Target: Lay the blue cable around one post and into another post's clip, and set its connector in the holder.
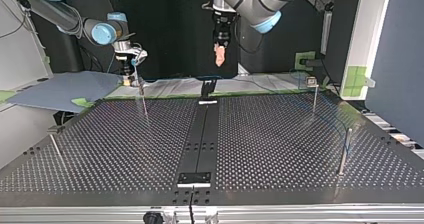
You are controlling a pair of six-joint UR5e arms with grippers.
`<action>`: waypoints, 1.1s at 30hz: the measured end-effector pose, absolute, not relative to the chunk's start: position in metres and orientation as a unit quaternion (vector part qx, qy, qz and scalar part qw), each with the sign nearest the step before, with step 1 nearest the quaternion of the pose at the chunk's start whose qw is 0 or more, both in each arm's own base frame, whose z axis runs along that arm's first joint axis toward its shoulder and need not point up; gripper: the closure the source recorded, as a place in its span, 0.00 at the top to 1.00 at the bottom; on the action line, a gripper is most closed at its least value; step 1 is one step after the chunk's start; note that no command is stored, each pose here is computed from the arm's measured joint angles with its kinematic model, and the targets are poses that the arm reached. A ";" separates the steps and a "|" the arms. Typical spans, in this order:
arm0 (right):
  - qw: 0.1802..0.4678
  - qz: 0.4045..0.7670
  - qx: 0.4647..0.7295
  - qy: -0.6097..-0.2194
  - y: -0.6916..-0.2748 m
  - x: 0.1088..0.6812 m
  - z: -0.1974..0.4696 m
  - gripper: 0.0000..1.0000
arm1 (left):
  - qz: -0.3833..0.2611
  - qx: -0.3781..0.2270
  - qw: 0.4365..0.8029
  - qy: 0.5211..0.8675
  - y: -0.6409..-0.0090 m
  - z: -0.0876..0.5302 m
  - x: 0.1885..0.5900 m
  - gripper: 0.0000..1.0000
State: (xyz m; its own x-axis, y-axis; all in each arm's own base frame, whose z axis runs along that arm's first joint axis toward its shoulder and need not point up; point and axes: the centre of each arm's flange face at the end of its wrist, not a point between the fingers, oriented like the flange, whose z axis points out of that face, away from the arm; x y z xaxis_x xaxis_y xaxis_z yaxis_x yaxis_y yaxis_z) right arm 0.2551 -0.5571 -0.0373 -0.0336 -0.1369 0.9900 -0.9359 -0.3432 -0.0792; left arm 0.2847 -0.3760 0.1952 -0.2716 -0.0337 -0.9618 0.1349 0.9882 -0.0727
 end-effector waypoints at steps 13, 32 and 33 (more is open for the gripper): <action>0.356 0.561 0.597 -0.449 -0.558 0.255 -0.036 0.04 | -0.120 0.059 0.615 0.777 -0.417 0.175 0.249 1.00; 0.364 0.556 0.588 -0.460 -0.568 0.234 -0.036 0.04 | -0.220 0.098 0.593 0.768 -0.465 0.119 0.216 1.00; 0.365 0.556 0.588 -0.460 -0.568 0.234 -0.036 0.04 | -0.223 0.097 0.594 0.767 -0.464 0.118 0.219 1.00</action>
State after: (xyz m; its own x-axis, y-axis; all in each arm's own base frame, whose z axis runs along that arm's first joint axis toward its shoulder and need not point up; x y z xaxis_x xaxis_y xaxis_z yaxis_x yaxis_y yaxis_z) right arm 0.2336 -0.5679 -0.0359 -0.0421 -0.1353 0.9899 -0.9472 -0.3097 -0.0826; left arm 0.2195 -0.4644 0.1180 -0.2760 -0.1160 -0.9541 0.4128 0.8822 -0.2266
